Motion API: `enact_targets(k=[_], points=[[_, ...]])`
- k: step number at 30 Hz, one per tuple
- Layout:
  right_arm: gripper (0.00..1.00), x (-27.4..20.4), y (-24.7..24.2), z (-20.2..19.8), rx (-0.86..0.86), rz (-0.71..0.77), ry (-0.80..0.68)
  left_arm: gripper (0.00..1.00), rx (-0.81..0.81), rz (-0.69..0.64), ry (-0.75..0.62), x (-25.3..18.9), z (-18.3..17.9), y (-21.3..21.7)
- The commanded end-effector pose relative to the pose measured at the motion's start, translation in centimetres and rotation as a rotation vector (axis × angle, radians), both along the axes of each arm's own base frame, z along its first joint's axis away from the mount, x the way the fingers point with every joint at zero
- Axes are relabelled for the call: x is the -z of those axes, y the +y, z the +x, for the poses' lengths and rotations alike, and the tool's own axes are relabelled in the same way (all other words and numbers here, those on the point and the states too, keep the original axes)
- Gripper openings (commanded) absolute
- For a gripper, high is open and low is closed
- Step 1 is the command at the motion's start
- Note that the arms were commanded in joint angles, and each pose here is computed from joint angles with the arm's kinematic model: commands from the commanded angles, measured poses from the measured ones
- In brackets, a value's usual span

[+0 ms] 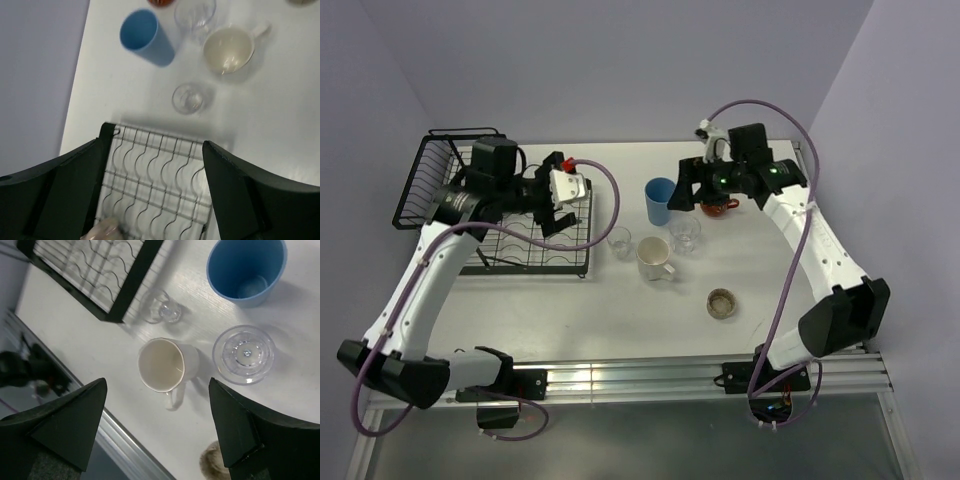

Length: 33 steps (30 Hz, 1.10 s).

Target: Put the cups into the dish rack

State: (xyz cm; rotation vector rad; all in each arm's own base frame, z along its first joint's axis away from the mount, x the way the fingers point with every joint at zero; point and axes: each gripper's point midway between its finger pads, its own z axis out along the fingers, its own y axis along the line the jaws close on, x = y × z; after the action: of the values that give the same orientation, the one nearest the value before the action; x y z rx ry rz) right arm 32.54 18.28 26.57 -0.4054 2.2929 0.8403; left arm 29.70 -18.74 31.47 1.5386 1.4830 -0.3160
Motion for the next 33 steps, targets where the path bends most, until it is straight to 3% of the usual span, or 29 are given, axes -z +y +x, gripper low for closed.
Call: enact_targets(k=[1,2,6,12,20,33], points=[[0.89,1.2,0.4,0.0,-0.079,-0.192,-0.051,0.89,0.042,-0.278,0.067,-3.8,-2.8,-2.4],[0.87,2.3,1.0,-0.1,-0.112,-0.245,-0.046,0.89,0.051,-0.32,0.028,-5.3,-3.4,-2.5],[0.83,4.5,2.8,0.0,-0.201,-0.361,-0.04,0.9,0.056,-0.405,0.125,-5.2,-5.8,-2.8],[0.74,8.2,5.1,-0.2,-0.327,-0.544,-0.013,0.9,0.04,-0.408,0.15,-3.5,-7.3,-2.2],[0.68,11.6,6.4,1.3,-0.366,-0.665,0.011,0.91,0.044,-0.442,0.111,-3.7,-8.6,-1.8],[0.58,16.2,5.9,0.8,-0.448,-0.762,0.056,0.9,0.06,-0.391,0.104,-1.4,-9.7,-1.2]])
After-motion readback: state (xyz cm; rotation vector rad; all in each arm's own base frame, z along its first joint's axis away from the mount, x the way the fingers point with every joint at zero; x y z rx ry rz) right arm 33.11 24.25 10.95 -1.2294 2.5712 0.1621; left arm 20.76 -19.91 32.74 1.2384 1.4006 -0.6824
